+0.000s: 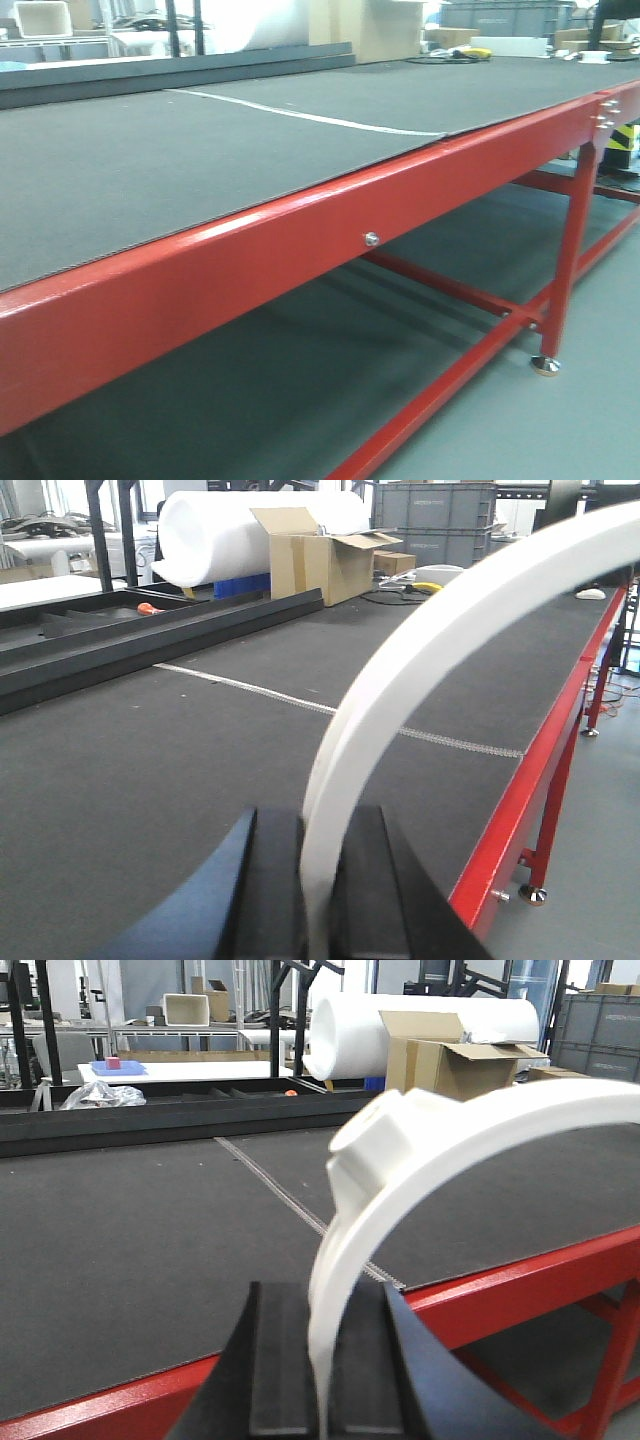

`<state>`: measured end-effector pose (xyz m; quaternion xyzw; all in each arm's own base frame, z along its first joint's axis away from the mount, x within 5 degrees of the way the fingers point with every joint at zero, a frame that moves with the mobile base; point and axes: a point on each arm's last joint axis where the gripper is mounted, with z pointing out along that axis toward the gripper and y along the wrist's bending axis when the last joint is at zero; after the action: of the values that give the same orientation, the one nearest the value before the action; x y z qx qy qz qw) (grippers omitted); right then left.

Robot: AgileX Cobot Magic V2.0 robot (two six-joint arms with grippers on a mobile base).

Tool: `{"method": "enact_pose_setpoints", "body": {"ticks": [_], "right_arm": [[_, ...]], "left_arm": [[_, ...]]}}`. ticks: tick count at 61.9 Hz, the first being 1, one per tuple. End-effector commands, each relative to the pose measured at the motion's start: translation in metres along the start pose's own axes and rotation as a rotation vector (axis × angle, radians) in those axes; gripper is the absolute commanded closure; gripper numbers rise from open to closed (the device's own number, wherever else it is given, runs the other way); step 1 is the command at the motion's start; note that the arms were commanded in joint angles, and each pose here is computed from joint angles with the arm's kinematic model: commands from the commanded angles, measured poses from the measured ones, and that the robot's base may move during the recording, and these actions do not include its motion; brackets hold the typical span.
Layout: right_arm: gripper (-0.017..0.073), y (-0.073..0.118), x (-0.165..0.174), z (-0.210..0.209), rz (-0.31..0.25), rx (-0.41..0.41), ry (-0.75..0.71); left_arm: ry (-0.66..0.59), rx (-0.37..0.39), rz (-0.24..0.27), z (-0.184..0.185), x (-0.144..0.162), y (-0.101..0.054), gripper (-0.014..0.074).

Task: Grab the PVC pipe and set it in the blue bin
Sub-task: 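Turn the base away from the table while holding both clamps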

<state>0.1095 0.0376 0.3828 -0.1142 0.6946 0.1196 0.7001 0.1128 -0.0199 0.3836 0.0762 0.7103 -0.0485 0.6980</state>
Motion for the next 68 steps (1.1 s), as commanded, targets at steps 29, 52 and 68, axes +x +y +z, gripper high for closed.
{"method": "enact_pose_setpoints", "body": {"ticks": [29,52,68], "right_arm": [[0.0713,0.0000,-0.0024,-0.0011,-0.015,0.001,-0.029],[0.0713,0.0000,-0.0024,-0.0011,-0.015,0.001,-0.029],[0.0713,0.0000,-0.0024,-0.0011,-0.015,0.001,-0.029]], "left_arm": [[-0.033,0.006,-0.008,-0.0013,-0.0032,-0.0007,0.0705],[-0.033,0.006,-0.008,-0.0013,-0.0032,-0.0007,0.0705],[-0.033,0.006,-0.008,-0.0013,-0.0032,-0.0007,0.0705]]}}
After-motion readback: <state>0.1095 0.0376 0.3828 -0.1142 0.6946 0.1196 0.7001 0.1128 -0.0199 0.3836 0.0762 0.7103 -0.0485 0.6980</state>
